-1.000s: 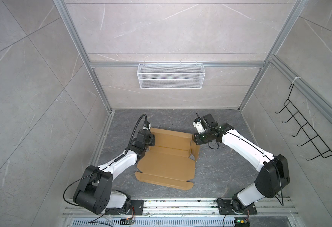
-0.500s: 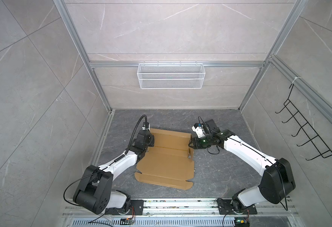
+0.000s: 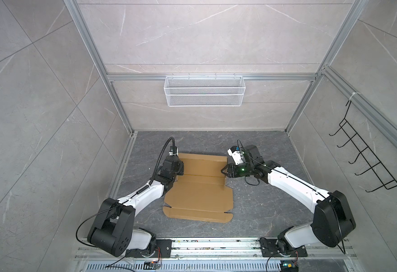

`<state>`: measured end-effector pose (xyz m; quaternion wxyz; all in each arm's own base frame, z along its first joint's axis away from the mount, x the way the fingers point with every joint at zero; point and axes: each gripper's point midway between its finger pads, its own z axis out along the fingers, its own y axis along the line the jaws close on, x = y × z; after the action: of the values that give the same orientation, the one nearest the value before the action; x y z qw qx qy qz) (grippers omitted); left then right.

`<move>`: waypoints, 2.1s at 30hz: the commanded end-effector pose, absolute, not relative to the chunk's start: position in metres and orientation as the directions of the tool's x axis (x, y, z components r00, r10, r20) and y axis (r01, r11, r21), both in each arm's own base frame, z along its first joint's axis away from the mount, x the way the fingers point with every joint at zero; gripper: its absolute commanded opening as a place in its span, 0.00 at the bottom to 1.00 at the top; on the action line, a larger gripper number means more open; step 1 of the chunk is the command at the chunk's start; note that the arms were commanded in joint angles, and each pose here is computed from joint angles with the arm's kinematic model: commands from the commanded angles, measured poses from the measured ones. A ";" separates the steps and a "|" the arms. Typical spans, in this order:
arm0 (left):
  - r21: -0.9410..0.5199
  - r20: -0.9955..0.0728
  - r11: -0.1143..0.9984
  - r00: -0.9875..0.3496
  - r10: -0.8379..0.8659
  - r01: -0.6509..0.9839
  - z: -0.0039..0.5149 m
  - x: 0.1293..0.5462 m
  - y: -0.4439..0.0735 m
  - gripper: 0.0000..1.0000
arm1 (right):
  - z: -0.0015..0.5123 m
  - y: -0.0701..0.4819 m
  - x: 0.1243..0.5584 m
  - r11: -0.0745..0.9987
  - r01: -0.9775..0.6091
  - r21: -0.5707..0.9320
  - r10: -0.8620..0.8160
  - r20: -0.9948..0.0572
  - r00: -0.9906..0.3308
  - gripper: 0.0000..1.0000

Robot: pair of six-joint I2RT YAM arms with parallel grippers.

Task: Fold the paper box

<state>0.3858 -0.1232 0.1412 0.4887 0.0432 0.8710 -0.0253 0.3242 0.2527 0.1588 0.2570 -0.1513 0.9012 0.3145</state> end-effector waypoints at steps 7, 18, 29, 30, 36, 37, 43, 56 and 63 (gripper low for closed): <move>-0.045 -0.881 0.994 -0.473 0.008 0.101 0.160 0.394 -0.129 0.10 | 0.157 0.270 0.341 0.731 -0.476 0.490 -0.094 -0.618 -0.781 0.53; -0.031 -0.882 0.995 -0.471 0.018 0.097 0.162 0.394 -0.127 0.10 | 0.157 0.285 0.342 0.671 -0.491 0.556 -0.075 -0.607 -0.791 0.65; 0.030 -0.879 0.996 -0.472 0.066 0.083 0.162 0.393 -0.117 0.10 | 0.150 0.270 0.335 0.658 -0.489 0.573 -0.088 -0.586 -0.805 0.70; 0.032 -0.879 0.996 -0.473 0.068 0.083 0.161 0.393 -0.116 0.10 | 0.151 0.269 0.335 0.660 -0.488 0.572 -0.084 -0.589 -0.804 0.70; 0.039 -0.874 0.996 -0.481 0.074 0.081 0.159 0.394 -0.115 0.10 | 0.159 0.263 0.332 0.654 -0.494 0.573 -0.082 -0.596 -0.799 0.70; 0.041 -0.873 0.996 -0.482 0.076 0.081 0.158 0.394 -0.115 0.10 | 0.161 0.263 0.331 0.651 -0.498 0.572 -0.082 -0.599 -0.796 0.70; 0.046 -0.870 0.996 -0.487 0.079 0.079 0.156 0.395 -0.113 0.10 | 0.177 0.252 0.325 0.619 -0.501 0.605 -0.053 -0.604 -0.796 0.70; 0.060 -0.869 0.995 -0.487 0.091 0.080 0.154 0.395 -0.112 0.10 | 0.219 0.213 0.343 0.681 -0.496 0.539 -0.017 -0.665 -0.746 0.70; 0.059 -0.871 0.995 -0.484 0.090 0.079 0.156 0.394 -0.112 0.10 | 0.240 0.168 0.373 0.761 -0.386 0.522 0.105 -0.686 -0.720 0.67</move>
<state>0.3864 -0.1109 0.1371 0.4831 0.0455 0.8744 0.0043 0.3638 0.1862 0.2244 0.3446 -0.1043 0.8604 0.3606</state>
